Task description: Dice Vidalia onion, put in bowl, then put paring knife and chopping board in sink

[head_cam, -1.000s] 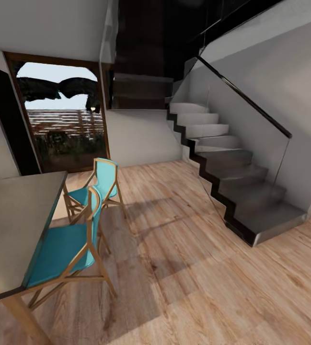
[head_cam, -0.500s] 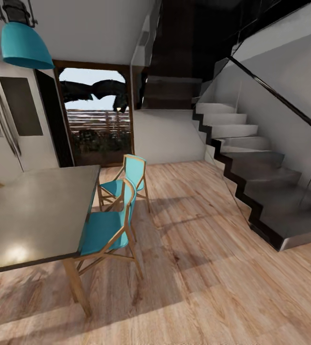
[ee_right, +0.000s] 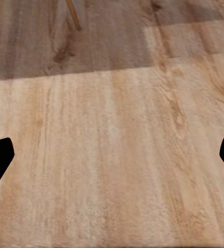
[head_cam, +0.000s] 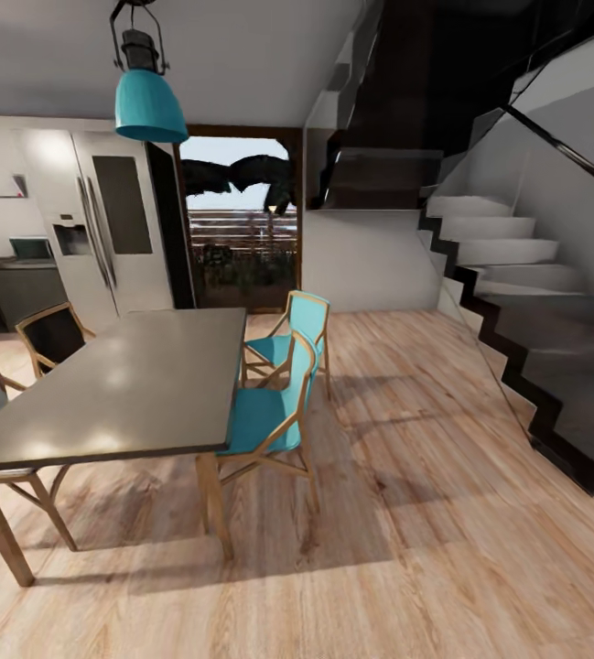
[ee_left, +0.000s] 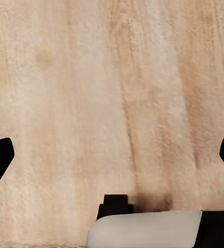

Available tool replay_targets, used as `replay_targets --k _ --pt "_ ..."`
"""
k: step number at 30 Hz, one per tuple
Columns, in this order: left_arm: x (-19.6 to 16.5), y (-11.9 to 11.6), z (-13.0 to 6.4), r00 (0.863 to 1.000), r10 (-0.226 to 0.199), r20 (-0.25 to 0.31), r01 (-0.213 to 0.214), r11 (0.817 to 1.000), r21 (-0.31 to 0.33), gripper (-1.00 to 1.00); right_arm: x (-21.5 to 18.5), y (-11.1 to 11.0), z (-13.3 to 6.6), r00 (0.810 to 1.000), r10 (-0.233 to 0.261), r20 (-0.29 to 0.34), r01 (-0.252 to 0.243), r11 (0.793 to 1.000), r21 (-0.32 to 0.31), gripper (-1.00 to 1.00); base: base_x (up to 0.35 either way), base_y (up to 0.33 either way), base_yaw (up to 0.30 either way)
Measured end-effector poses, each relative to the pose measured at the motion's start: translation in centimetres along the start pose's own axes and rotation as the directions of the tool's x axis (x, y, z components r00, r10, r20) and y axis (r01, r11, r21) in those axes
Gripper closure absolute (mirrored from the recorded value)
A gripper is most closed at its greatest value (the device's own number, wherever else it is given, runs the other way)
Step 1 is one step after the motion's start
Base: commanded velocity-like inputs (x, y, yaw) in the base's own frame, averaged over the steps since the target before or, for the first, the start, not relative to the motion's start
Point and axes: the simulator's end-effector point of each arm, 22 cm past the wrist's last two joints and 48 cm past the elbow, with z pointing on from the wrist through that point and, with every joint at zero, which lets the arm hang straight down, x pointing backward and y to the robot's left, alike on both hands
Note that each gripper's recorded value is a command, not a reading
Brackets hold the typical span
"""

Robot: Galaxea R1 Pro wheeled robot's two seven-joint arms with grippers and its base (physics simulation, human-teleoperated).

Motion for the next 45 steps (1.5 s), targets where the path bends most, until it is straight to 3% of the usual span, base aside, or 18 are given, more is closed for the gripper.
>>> replay_targets --k 21,45 --pt "-0.01 0.0 -0.01 1.0 -0.001 0.0 0.001 1.0 0.0 -1.0 0.09 0.04 -0.03 1.0 0.0 -0.002 0.0 1.0 -0.001 -1.0 -0.168 0.253 0.278" --pt "-0.01 0.11 -0.02 1.0 -0.003 0.001 0.003 1.0 -0.002 -1.0 0.23 0.05 -0.07 1.0 0.0 -0.005 0.0 1.0 -0.001 -1.0 -0.012 0.274 0.278"
